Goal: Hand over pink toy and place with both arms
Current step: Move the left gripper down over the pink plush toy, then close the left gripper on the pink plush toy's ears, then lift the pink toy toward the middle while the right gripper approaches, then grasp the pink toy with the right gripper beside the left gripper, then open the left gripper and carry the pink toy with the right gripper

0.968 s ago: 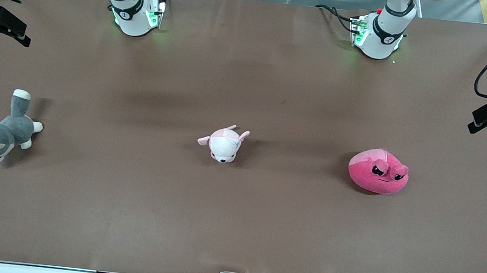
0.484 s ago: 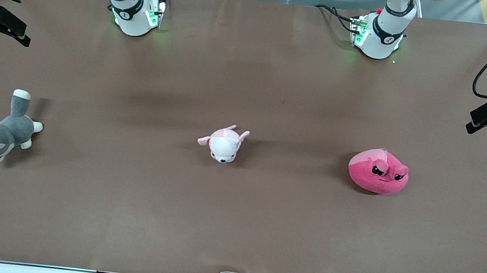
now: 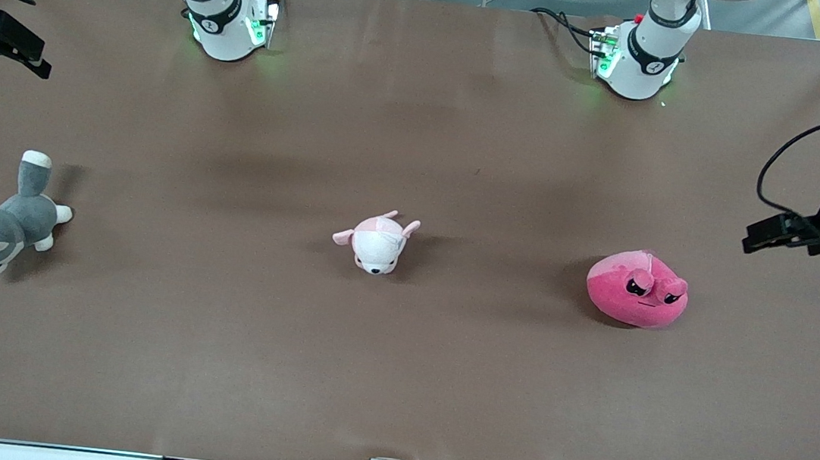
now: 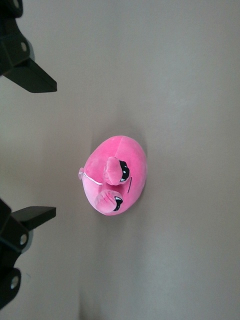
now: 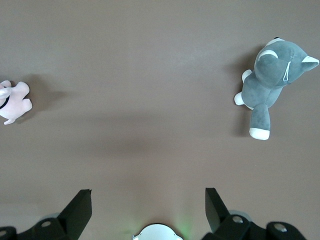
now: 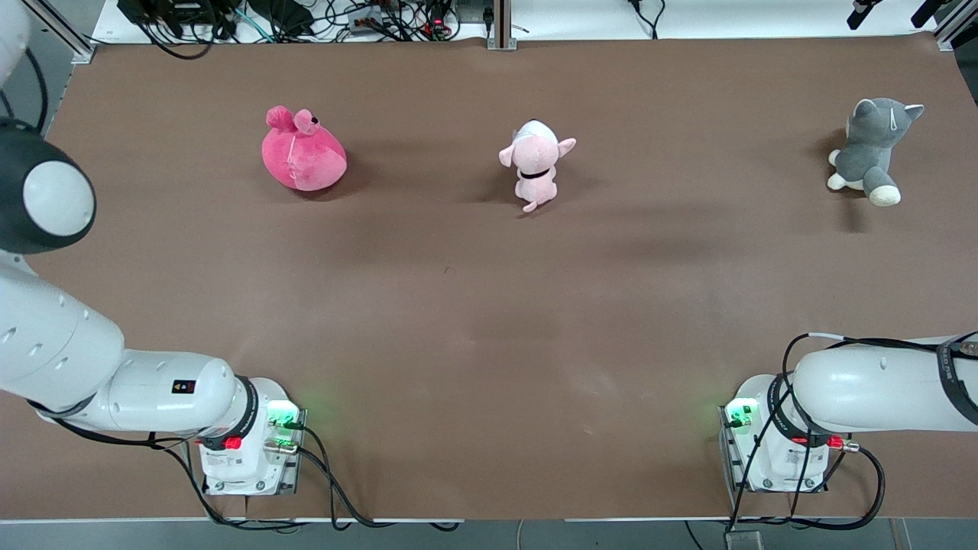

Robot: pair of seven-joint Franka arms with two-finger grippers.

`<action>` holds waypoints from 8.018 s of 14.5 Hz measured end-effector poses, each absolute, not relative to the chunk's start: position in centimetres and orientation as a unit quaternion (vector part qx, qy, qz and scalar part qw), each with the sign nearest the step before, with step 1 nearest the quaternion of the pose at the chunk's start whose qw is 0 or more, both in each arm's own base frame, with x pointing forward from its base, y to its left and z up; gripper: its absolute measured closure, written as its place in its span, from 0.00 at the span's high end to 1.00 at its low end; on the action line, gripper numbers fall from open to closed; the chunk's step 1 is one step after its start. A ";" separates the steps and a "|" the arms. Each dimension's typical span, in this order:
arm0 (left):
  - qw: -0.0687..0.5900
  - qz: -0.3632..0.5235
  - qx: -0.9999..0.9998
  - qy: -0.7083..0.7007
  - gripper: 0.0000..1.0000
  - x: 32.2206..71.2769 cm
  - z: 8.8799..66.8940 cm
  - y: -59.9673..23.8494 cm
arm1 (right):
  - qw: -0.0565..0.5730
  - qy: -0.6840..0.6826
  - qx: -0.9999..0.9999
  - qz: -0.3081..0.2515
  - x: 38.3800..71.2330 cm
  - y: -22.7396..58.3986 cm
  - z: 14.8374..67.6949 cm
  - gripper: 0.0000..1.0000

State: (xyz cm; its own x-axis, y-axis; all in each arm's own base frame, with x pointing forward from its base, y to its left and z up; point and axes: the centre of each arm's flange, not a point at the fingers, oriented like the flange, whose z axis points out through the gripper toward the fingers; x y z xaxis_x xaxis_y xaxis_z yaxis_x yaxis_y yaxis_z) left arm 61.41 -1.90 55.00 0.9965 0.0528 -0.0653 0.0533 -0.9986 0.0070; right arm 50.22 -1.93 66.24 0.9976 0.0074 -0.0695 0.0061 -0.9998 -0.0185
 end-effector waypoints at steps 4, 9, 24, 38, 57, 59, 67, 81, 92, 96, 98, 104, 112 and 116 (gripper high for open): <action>0.002 -0.073 0.997 0.006 1.00 62.8 50.0 -4.6 | 0.009 -0.002 -0.999 0.035 50.2 -2.1 66.2 1.00; -0.001 -0.098 0.995 0.000 1.00 64.3 44.8 -5.6 | 0.009 -0.002 -0.999 0.035 50.2 -2.1 66.3 1.00; -0.004 -0.123 0.992 0.012 0.83 65.3 34.8 -4.2 | 0.009 -0.003 -0.999 0.032 50.3 -2.0 66.3 1.00; -0.003 -0.116 0.993 0.012 0.10 65.7 34.6 -4.2 | 0.009 -0.003 -0.999 0.032 50.3 -2.0 66.3 1.00; 0.181 -0.065 0.973 0.128 0.09 55.0 63.1 -36.6 | 0.010 0.052 -0.994 0.097 57.5 -7.3 55.3 1.00; 0.205 -0.053 0.967 0.138 0.09 52.6 63.8 -41.5 | 0.007 0.128 -0.987 0.091 57.7 -5.2 55.9 1.00; 0.230 -0.059 0.962 0.134 0.09 49.0 61.3 -49.6 | 0.058 0.383 -0.915 0.115 57.3 12.0 57.0 1.00; 0.196 -0.042 0.970 0.139 0.09 44.4 55.7 -57.6 | 0.044 0.487 -0.866 0.109 51.5 30.1 56.9 1.00; 0.197 -0.040 0.969 0.140 0.09 44.6 55.8 -57.5 | 0.013 0.472 -0.872 0.126 49.3 32.2 54.0 0.96; 0.198 -0.039 0.969 0.140 0.09 44.6 55.9 -57.5 | 0.011 0.470 -0.874 0.127 49.0 32.6 53.8 0.83; 0.199 -0.039 0.969 0.140 0.09 44.6 56.0 -57.5 | 0.011 0.469 -0.874 0.127 49.0 32.7 53.8 0.61; 0.200 -0.038 0.969 0.140 0.09 44.5 56.1 -57.6 | 0.015 0.472 -0.872 0.126 49.2 32.4 54.0 0.15; 0.211 -0.029 0.965 0.154 0.18 44.5 57.7 -57.4 | 0.022 0.477 -0.870 0.123 49.5 31.9 54.4 0.13; 0.224 -0.001 0.963 0.149 0.56 43.8 61.5 -56.2 | 0.020 0.479 -0.869 0.123 50.4 30.3 53.7 0.13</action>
